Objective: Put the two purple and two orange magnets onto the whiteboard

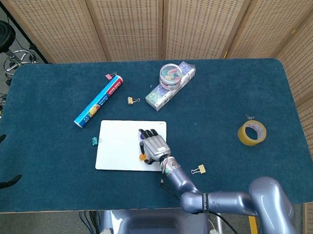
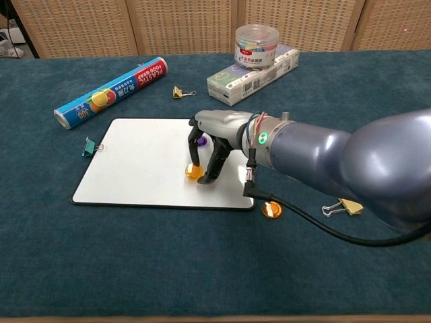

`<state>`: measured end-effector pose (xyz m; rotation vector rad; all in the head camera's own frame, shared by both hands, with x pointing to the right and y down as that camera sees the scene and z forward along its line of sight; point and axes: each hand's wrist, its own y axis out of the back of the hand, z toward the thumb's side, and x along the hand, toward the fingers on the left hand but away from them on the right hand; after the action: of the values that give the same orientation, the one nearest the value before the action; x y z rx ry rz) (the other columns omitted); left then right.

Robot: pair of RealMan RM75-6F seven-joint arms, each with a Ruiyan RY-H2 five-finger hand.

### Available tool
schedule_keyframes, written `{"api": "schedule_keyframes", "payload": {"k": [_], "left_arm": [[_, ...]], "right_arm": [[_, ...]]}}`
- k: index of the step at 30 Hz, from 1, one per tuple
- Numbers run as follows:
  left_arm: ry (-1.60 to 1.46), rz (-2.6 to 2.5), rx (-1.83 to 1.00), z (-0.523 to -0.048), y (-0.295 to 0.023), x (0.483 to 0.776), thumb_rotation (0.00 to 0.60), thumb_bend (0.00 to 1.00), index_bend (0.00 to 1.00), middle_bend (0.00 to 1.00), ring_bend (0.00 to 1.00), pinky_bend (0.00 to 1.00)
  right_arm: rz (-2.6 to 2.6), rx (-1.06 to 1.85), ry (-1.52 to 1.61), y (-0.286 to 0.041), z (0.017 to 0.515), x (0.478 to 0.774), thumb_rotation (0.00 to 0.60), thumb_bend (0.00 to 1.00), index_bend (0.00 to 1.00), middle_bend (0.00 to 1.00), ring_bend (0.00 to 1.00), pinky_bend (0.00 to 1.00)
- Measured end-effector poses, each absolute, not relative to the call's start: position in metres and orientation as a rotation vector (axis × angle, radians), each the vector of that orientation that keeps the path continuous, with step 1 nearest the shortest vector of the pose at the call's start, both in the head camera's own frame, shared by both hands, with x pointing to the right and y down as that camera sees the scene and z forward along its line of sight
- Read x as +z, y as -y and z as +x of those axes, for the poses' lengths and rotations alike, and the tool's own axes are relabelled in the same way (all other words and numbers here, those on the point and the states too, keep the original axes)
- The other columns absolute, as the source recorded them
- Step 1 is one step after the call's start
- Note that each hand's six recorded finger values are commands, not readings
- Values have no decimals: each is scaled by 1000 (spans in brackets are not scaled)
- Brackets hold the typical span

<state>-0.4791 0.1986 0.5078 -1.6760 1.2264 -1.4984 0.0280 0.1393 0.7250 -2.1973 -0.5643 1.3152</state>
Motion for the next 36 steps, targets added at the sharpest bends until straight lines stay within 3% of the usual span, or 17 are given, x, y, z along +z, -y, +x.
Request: {"api": "schedule_keyframes", "payload": {"k": [7, 23, 29, 36], "left_arm": [[-1228, -1678, -1495, -479, -199, 507, 600, 68, 0, 0, 0, 0], [-1222, -1682, -1494, -479, -199, 507, 600, 68, 0, 0, 0, 0], [-1206, -1686, -1496, -475, -200, 509, 600, 68, 0, 0, 0, 0], [-1205, -1681, -1493, -475, -200, 509, 600, 68, 0, 0, 0, 0]], "right_arm": [[-2189, 1315, 547, -141, 29, 726, 600, 282, 418, 0, 0, 0], [-2187, 1240, 555, -138, 41, 695, 600, 282, 438, 0, 0, 0], [-2140, 1218, 503, -151, 81, 676, 600, 282, 415, 0, 0, 0], [-2119, 1244, 460, -179, 124, 672, 600, 282, 383, 0, 0, 0]]}}
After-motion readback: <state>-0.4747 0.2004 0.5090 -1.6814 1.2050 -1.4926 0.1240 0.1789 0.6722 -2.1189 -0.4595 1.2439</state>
